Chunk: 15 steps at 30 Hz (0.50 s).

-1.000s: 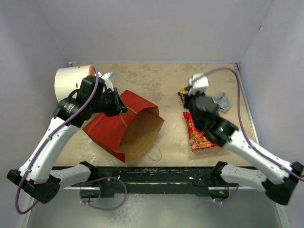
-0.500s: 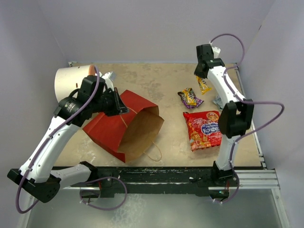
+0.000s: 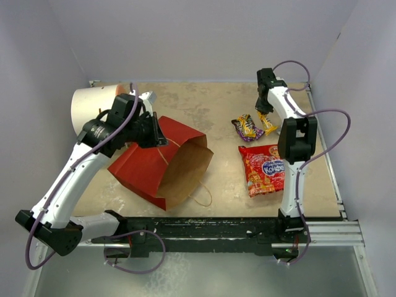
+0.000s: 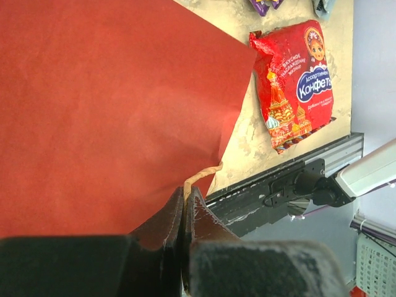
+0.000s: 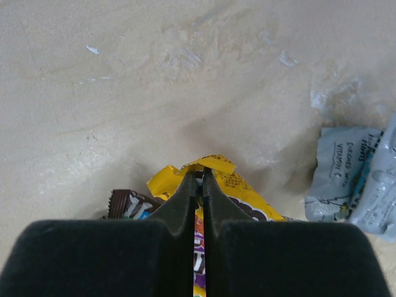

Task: Take the snacks out of the paper bag
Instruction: Place the snack at the center of the board.

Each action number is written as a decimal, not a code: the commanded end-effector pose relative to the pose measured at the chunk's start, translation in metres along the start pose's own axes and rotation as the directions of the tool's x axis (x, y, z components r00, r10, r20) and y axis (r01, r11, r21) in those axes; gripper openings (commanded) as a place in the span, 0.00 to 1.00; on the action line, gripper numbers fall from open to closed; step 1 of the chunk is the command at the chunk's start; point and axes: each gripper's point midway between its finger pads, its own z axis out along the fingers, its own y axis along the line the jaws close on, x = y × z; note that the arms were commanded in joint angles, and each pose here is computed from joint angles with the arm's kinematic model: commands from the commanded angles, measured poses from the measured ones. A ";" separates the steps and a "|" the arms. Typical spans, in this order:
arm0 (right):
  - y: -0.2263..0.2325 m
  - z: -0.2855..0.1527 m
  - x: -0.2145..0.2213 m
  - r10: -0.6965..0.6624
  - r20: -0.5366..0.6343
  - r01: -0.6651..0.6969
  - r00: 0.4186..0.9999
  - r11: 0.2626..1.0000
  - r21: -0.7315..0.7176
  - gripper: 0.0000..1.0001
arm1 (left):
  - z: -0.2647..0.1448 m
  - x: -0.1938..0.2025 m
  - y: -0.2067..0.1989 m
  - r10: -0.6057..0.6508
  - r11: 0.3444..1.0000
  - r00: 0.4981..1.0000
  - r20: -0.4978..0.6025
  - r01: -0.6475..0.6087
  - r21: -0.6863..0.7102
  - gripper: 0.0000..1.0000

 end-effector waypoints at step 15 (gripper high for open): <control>0.036 -0.008 -0.011 0.017 0.004 -0.016 1.000 0.984 -0.178 0.37 | -0.028 0.013 -0.002 0.014 0.999 1.000 -0.001 -0.014 0.032 0.00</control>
